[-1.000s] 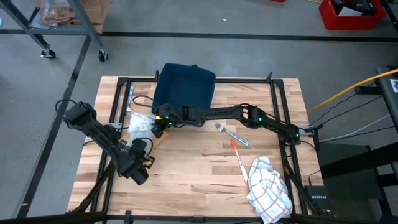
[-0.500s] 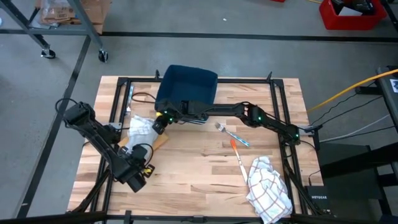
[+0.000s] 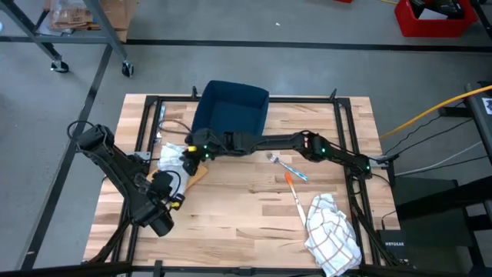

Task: Fold towel
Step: Stack the folded top white patterned towel on top of the yellow towel

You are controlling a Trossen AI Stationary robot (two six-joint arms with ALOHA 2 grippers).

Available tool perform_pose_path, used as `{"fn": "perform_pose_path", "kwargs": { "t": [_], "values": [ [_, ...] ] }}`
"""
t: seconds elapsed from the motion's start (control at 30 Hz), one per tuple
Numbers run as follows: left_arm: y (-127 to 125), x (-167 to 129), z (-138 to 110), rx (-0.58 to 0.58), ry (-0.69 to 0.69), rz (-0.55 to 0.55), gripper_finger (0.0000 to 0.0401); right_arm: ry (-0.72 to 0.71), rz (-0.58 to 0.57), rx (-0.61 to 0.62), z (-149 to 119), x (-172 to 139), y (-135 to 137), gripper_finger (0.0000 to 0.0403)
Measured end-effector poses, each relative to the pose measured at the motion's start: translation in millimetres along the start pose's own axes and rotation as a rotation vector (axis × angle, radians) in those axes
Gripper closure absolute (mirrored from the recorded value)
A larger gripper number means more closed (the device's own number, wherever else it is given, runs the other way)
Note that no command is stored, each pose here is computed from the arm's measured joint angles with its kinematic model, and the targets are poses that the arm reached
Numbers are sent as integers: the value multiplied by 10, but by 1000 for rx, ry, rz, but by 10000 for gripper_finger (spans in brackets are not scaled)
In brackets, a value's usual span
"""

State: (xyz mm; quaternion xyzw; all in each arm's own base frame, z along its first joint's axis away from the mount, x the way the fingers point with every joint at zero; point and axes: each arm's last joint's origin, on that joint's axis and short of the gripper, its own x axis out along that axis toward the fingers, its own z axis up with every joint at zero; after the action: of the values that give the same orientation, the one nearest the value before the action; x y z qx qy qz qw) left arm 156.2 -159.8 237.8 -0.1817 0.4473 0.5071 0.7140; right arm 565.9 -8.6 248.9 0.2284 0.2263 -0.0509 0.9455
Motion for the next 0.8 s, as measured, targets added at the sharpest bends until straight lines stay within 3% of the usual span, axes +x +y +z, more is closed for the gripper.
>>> {"fn": "perform_pose_path", "kwargs": {
  "t": [0.2,0.4,0.6,0.8],
  "values": [
    [9,-114,-18,-8,9,-69,396,-37,-44,-46,-183,151,88,276],
    [-2,-397,3,27,43,-178,396,-40,-83,-40,-357,356,-45,276],
    [1,-617,33,48,69,-261,396,33,-117,-43,-659,577,-182,276],
    [20,-681,14,99,70,-287,396,147,-189,-60,-861,585,-207,276]
  ]
}}
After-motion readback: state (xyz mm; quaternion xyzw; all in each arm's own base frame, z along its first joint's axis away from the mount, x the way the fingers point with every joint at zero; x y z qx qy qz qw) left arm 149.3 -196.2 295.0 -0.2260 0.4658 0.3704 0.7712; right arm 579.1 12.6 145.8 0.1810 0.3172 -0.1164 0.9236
